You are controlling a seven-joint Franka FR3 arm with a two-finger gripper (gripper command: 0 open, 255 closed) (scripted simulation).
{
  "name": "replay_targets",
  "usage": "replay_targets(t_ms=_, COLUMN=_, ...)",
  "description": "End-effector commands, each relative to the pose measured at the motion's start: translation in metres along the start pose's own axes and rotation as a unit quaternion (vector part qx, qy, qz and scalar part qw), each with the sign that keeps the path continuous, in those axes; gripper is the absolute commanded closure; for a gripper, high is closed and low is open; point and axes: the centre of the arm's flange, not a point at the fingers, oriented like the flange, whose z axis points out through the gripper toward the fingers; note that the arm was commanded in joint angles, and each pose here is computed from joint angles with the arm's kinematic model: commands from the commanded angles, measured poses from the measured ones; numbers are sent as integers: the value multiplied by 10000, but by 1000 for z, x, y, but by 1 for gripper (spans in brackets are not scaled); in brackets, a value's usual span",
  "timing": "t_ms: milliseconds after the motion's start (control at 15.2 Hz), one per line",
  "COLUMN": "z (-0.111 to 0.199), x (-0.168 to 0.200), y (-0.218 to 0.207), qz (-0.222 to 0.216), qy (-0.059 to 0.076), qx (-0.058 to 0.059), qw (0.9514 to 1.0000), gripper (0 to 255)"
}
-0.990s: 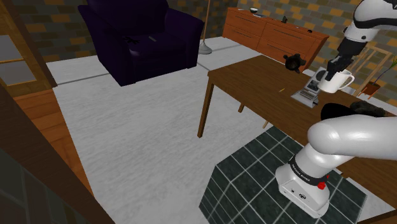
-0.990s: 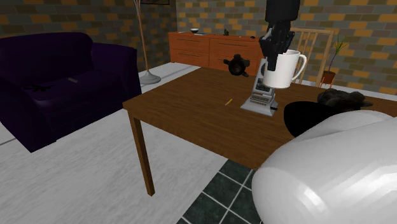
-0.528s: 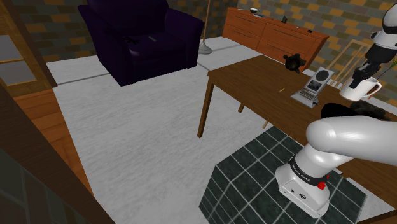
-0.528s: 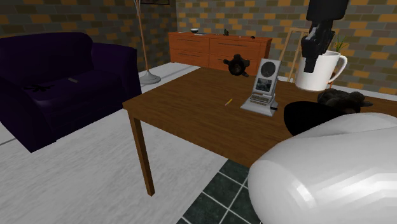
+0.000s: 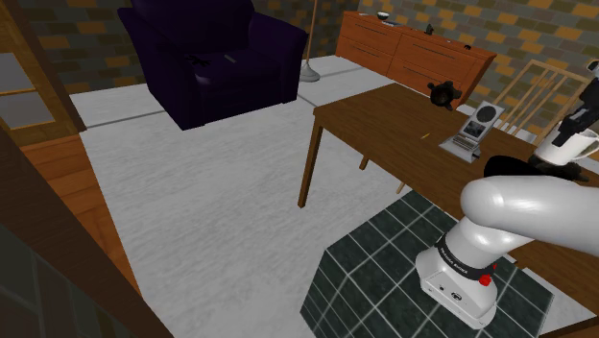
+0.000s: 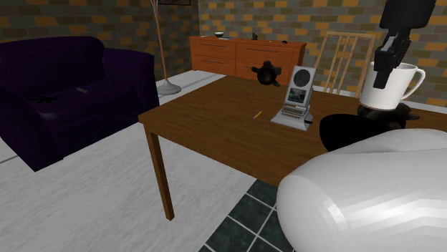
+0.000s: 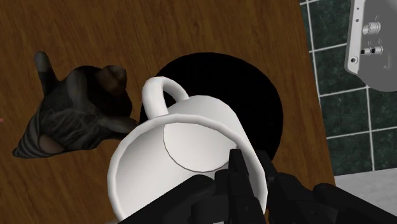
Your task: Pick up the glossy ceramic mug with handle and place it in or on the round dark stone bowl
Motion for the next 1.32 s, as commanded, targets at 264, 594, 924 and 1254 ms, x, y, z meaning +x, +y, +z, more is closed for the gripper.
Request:
replay_targets(t_ms=264, z=32, x=-1, y=0, qz=-3, qy=0, qx=-3, qw=10000, gripper=255)
replay_targets(t_ms=594, z=59, x=1, y=-2, qz=-3, qy=0, qx=-3, qw=10000, gripper=255)
replay_targets(t_ms=924, z=78, x=1, y=-3, qz=-3, qy=0, qx=-3, qw=10000, gripper=255)
replay_targets(t_ms=1254, z=78, x=1, y=-3, qz=-3, qy=0, qx=-3, qw=10000, gripper=255)
